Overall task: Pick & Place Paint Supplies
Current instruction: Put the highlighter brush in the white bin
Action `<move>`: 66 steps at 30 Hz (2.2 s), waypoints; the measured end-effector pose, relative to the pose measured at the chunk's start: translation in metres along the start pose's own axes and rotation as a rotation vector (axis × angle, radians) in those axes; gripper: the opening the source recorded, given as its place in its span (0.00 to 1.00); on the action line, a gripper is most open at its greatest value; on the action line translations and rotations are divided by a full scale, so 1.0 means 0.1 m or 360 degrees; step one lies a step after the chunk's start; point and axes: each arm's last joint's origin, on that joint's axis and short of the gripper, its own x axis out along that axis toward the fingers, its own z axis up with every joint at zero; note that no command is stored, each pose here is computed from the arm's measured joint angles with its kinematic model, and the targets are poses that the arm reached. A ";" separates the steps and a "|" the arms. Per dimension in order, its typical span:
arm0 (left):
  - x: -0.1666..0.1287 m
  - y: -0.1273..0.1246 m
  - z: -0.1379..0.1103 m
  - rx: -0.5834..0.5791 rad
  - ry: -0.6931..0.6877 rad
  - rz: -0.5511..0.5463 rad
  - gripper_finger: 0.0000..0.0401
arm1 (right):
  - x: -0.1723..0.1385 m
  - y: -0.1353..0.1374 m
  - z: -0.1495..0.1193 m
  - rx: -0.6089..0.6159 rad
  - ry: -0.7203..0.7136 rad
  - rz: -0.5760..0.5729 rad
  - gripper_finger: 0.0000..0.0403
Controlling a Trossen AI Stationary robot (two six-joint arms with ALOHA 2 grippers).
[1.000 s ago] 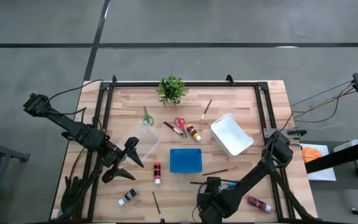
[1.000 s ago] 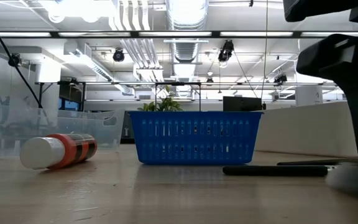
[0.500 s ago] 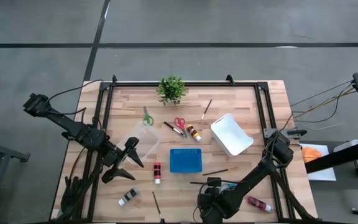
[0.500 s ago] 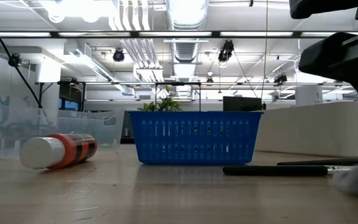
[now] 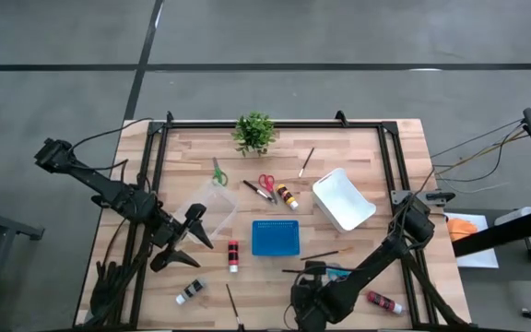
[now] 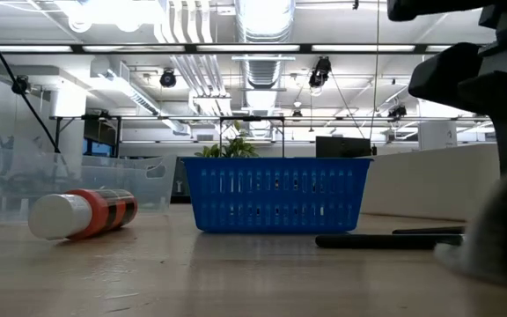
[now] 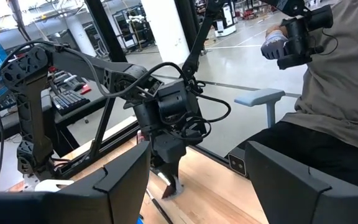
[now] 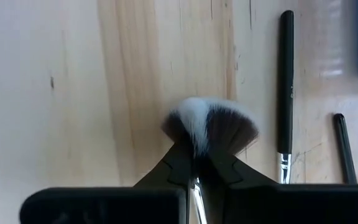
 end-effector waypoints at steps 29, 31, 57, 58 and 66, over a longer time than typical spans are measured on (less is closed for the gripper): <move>0.00 -0.01 0.00 -0.0027 -0.0001 -0.0007 0.67 | -1.37 -0.29 0.22 0.0325 -0.0582 -0.0672 0.02; 0.00 -0.01 0.00 -0.0027 -0.0001 -0.0007 0.67 | -1.43 -0.36 0.29 0.0357 -0.0597 -0.0675 0.02; 0.03 -0.01 -0.05 -0.0026 0.0011 0.0041 0.67 | -1.14 -2.02 -0.35 0.1018 -0.0631 -0.0858 0.02; 0.03 -0.01 -0.05 -0.0026 0.0008 0.0042 0.67 | -1.08 -2.05 -0.38 0.1030 -0.0631 -0.0838 0.02; 0.03 -0.01 -0.05 -0.0026 0.0008 0.0042 0.67 | -0.67 -2.25 -0.63 0.1156 -0.0564 -0.0861 0.02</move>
